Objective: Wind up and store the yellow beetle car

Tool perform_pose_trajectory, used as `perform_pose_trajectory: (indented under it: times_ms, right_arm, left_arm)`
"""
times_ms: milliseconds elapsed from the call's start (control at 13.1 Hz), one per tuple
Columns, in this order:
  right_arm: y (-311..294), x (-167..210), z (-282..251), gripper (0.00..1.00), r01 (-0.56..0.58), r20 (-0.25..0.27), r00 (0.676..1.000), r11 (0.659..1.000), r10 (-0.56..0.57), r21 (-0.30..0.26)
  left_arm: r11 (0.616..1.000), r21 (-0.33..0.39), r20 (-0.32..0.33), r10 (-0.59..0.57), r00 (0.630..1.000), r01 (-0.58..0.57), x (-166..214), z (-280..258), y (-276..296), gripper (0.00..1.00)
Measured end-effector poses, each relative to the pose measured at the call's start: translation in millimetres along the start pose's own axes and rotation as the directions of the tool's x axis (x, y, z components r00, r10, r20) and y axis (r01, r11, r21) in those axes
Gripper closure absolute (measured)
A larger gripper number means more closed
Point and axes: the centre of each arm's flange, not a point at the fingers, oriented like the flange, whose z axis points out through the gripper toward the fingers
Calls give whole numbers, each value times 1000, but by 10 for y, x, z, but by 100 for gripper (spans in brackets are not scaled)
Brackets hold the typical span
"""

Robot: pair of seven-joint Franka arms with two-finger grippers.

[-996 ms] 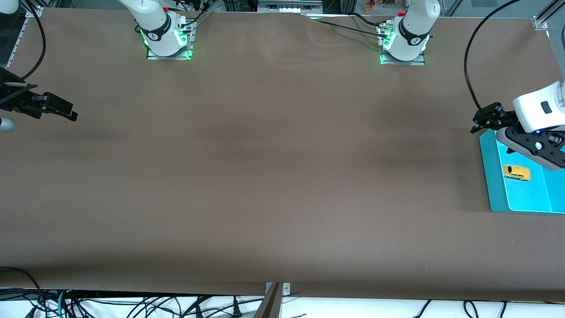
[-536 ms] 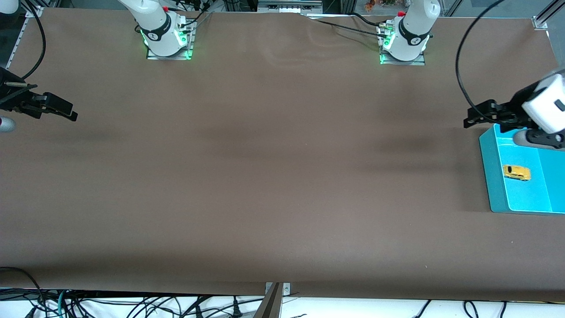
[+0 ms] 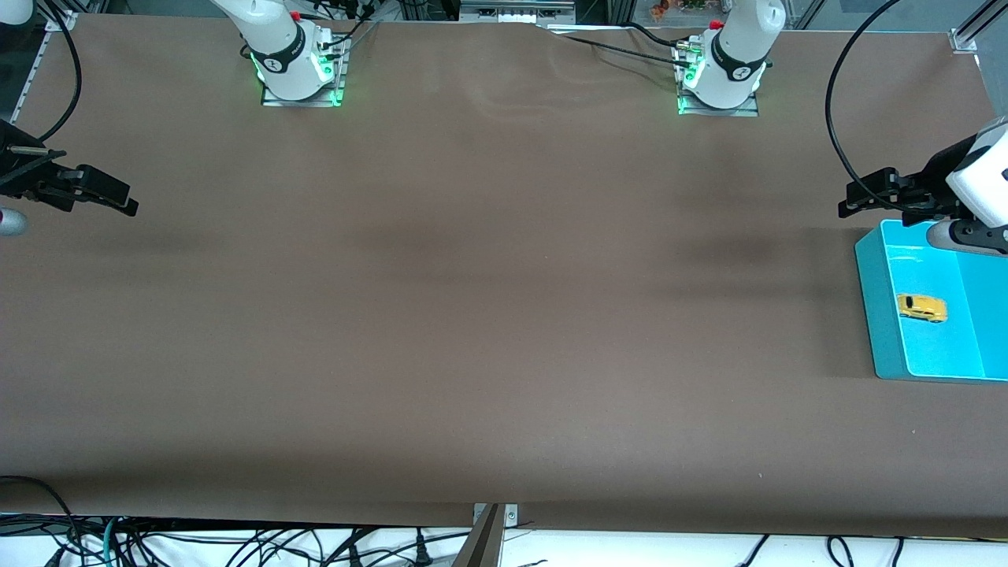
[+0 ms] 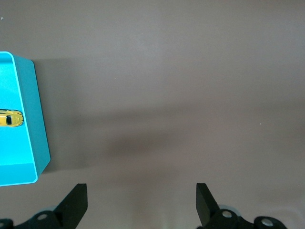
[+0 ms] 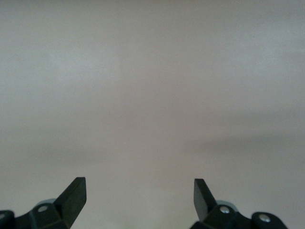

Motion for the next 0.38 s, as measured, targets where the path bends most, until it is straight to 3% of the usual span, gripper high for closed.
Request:
perform_pose_trajectory:
  times_ms: [383]
  right_arm:
    - [0, 0, 0, 0, 0, 0, 1000, 1000, 0, 0]
  left_arm:
    - [999, 22, 5, 27, 1000, -27, -2, 8, -24, 0]
